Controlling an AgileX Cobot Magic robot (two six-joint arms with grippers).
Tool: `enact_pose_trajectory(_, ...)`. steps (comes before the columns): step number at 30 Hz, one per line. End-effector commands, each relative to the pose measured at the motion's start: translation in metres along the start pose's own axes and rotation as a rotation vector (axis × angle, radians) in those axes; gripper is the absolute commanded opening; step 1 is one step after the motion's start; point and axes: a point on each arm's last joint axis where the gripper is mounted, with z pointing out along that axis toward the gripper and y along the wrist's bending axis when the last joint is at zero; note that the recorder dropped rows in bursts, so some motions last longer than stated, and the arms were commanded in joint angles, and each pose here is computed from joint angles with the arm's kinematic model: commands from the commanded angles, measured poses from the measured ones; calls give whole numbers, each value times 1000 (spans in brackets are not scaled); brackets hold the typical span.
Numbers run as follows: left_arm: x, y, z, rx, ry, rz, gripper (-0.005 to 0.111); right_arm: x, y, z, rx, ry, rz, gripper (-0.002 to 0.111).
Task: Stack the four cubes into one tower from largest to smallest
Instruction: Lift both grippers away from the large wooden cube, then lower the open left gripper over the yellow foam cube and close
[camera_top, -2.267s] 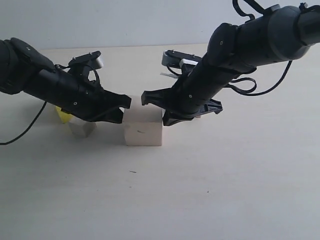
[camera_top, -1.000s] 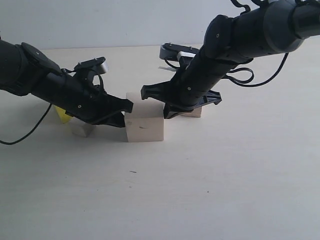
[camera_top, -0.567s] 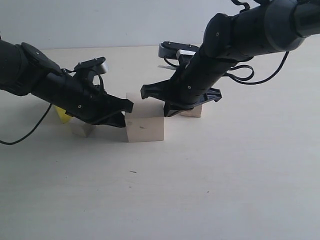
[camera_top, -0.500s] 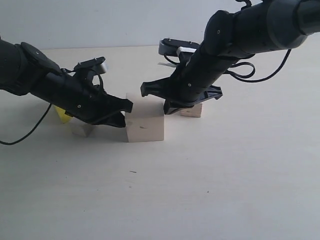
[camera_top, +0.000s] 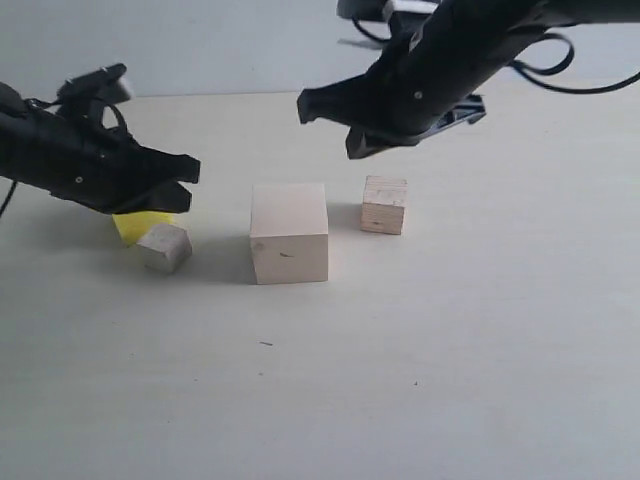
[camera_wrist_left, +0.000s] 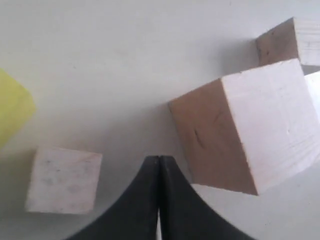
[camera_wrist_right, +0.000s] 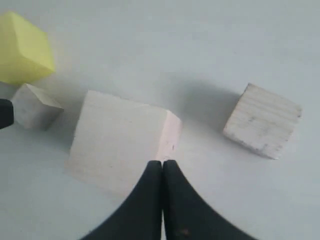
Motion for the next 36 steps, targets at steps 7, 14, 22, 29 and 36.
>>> enact_pose_trajectory(7, -16, -21, -91, -132, -335, 208, 0, 54, -5, -104, -33, -211, -49, 0)
enact_pose_trajectory(14, -33, -21, -84, -185, -107, 586, 0, 100, -14, -138, -39, -195, -66, 0)
enact_pose_trajectory(22, -62, -7, -76, -326, 109, 715, 0, 124, -16, -167, -51, -170, -81, 0)
enact_pose_trajectory(29, -79, 4, -61, -388, 171, 891, 4, 133, -16, -181, -59, -183, -100, 0)
enact_pose_trajectory(36, -77, 15, -37, -389, 221, 925, 69, 139, -16, -182, -66, -132, -126, 0)
